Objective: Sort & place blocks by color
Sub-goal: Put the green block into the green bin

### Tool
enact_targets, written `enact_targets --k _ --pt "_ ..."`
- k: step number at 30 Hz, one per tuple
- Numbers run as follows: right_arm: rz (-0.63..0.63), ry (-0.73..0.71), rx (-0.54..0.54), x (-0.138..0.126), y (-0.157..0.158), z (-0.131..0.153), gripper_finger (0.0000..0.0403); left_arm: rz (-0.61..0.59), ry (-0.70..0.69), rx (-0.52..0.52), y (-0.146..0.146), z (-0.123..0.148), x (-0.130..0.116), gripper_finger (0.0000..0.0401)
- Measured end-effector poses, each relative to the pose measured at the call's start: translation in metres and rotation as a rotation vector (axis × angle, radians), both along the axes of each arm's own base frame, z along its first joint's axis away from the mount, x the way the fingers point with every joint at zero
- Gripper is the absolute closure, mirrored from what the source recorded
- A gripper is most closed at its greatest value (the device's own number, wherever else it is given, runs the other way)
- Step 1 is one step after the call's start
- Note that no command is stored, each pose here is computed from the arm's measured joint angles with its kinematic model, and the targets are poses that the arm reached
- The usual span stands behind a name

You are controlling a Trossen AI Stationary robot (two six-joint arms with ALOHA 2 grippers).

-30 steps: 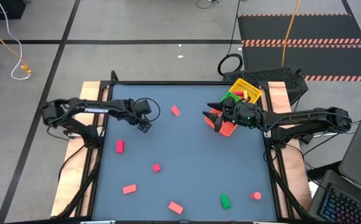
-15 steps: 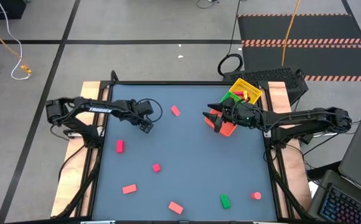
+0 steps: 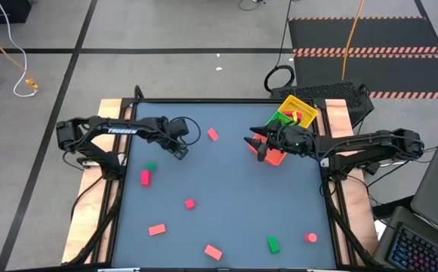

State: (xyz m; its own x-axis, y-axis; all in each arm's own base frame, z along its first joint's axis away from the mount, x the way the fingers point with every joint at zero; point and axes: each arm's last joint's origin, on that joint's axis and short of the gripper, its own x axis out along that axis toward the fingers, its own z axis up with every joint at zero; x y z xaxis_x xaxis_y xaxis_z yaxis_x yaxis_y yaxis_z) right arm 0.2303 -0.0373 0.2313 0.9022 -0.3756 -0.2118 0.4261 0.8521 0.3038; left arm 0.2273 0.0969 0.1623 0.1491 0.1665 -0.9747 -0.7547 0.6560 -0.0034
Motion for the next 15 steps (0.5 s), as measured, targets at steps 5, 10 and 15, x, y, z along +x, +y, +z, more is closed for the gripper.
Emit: enact_targets --k 5,10,15 --pt "0.000 0.001 0.003 0.000 0.000 0.000 0.0149 -0.029 0.022 -0.005 -0.002 0.007 0.003 0.0392" --pt "0.000 0.002 0.003 0.000 0.000 0.000 0.0149 -0.074 0.163 -0.034 -0.008 0.016 -0.005 0.0355" --pt "0.002 0.004 0.001 0.000 0.000 0.000 0.0149 -0.103 0.340 -0.061 -0.018 0.026 -0.015 0.0295"
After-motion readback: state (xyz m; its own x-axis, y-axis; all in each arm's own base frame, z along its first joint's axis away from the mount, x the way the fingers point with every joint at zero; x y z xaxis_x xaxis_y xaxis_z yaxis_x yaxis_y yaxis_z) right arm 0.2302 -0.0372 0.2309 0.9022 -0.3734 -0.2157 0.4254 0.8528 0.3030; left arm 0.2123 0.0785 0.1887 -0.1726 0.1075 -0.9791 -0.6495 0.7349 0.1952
